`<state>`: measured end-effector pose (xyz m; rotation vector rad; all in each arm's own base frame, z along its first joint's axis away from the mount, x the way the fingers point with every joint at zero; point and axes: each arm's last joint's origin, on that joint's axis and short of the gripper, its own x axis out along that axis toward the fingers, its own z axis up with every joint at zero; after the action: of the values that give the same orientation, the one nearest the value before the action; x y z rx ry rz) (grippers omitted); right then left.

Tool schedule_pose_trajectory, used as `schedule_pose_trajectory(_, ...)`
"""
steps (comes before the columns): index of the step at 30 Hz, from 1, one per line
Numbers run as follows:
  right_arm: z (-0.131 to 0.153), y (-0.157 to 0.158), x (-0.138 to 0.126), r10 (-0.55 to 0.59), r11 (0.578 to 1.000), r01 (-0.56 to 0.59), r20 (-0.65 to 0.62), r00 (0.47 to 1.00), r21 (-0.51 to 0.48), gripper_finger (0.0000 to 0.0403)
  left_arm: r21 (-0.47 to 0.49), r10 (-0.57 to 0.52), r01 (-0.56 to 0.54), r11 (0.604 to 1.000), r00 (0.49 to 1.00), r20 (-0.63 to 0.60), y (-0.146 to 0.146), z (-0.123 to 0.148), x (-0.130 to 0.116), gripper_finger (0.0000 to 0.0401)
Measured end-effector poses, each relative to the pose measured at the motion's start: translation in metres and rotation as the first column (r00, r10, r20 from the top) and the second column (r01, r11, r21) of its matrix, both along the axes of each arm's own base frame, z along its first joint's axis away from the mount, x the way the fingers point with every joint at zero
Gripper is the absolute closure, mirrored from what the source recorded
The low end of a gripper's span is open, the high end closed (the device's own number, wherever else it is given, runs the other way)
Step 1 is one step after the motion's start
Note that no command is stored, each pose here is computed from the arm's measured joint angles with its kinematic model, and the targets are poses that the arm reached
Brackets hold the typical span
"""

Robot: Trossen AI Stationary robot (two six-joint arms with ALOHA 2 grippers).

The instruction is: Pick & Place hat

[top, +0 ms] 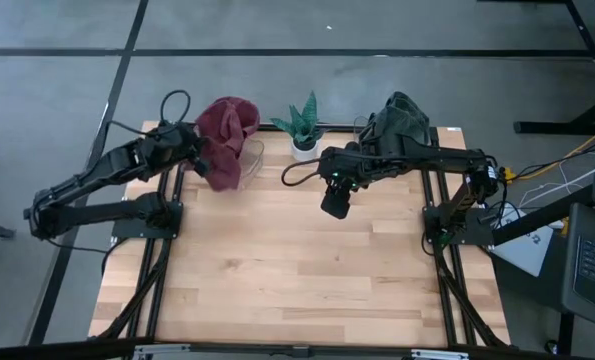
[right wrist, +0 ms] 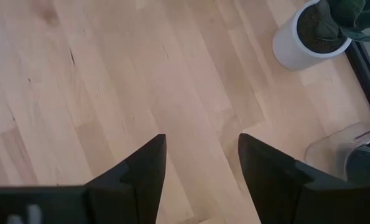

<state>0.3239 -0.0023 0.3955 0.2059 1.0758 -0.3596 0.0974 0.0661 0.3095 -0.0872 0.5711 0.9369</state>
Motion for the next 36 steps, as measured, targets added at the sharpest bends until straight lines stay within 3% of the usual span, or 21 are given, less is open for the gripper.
schedule_pose_trajectory(4,0.0,0.002,0.0,0.003,1.0,-0.003,0.001,1.0,0.001,0.0204,0.008,0.035,-0.035,0.999,0.999,0.023,0.008,-0.005,0.0,0.0398)
schedule_pose_trajectory(9,0.0,0.002,0.0,-0.002,1.0,0.002,0.003,1.0,0.005,0.0204,0.03,-0.025,0.02,0.999,0.988,0.154,0.013,0.004,0.004,0.0398)
schedule_pose_trajectory(16,0.0,0.002,0.0,-0.007,1.0,0.006,0.004,1.0,0.007,0.0204,0.077,-0.058,0.042,0.996,0.975,0.216,0.013,0.019,0.004,0.0398)
schedule_pose_trajectory(26,0.0,0.002,0.0,-0.007,1.0,0.006,0.004,1.0,0.007,0.0204,0.126,-0.053,0.03,0.992,0.982,0.18,0.014,0.024,0.004,0.0398)
schedule_pose_trajectory(32,0.0,0.002,0.0,-0.007,1.0,0.006,0.004,1.0,0.007,0.0204,0.195,-0.12,0.066,0.979,0.953,0.278,0.016,0.036,0.009,0.0398)
schedule_pose_trajectory(36,0.0,0.002,0.0,-0.007,1.0,0.007,0.004,1.0,0.007,0.0204,0.179,-0.086,0.048,0.983,0.973,0.213,0.02,0.03,0.011,0.0398)
